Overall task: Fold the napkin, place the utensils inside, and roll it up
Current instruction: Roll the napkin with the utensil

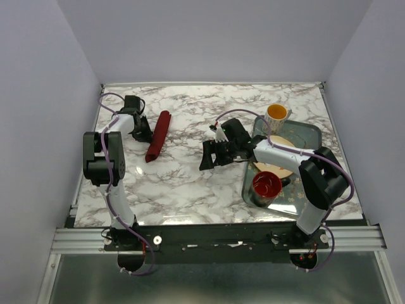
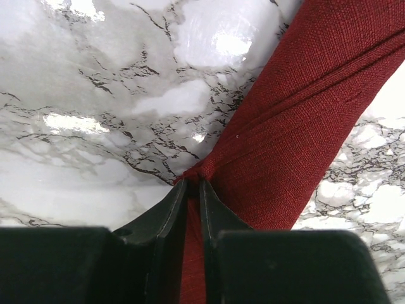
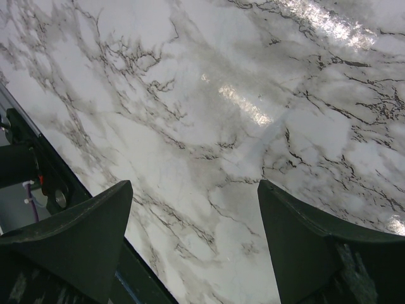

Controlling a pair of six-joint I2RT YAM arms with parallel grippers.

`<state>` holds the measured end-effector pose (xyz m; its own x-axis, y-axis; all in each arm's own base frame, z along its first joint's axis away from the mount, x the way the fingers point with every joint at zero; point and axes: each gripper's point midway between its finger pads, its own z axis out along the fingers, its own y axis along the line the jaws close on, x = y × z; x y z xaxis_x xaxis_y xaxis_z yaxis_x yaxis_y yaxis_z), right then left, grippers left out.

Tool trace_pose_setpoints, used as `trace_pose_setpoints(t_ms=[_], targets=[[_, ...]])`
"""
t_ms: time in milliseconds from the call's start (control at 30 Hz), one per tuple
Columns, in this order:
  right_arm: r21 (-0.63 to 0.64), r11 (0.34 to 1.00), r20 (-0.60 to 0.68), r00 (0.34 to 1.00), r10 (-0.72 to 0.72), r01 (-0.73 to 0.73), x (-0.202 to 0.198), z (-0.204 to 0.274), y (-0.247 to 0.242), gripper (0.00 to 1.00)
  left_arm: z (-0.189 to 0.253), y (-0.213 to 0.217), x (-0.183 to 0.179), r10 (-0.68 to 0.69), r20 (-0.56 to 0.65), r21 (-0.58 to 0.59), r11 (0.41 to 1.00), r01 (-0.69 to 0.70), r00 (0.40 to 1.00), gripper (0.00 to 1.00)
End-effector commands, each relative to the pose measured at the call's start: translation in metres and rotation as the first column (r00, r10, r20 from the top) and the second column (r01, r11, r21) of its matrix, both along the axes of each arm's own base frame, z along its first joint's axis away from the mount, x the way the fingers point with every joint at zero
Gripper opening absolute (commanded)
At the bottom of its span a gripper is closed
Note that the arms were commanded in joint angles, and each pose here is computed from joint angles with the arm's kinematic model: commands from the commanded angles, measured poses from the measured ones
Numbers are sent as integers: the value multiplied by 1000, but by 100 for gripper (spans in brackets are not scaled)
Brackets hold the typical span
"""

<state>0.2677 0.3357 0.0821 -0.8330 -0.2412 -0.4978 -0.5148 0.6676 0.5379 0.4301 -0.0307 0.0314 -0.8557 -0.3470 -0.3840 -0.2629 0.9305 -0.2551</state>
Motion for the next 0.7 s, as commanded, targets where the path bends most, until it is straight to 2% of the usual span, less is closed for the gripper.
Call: trace_pose_setpoints(t_ms=[0,267,433,667], targets=[[0,1000,8,1000,18,-18,0,3,4,88,12,1,-8,20,8,22,1000,-20,1000,23],[1,1000,6,1000,18,-18,1,3,5,88,36,2,-4,45,79,10,999,-46,996,24],[25,999,25,999,48,-49,11,9,21,88,30,-3,-5,37,58,-8,999,-37,998,24],[164,980,76,992,101,-112,40,40,78,72,11,4,-11,29,16,36,999,-30,999,24]])
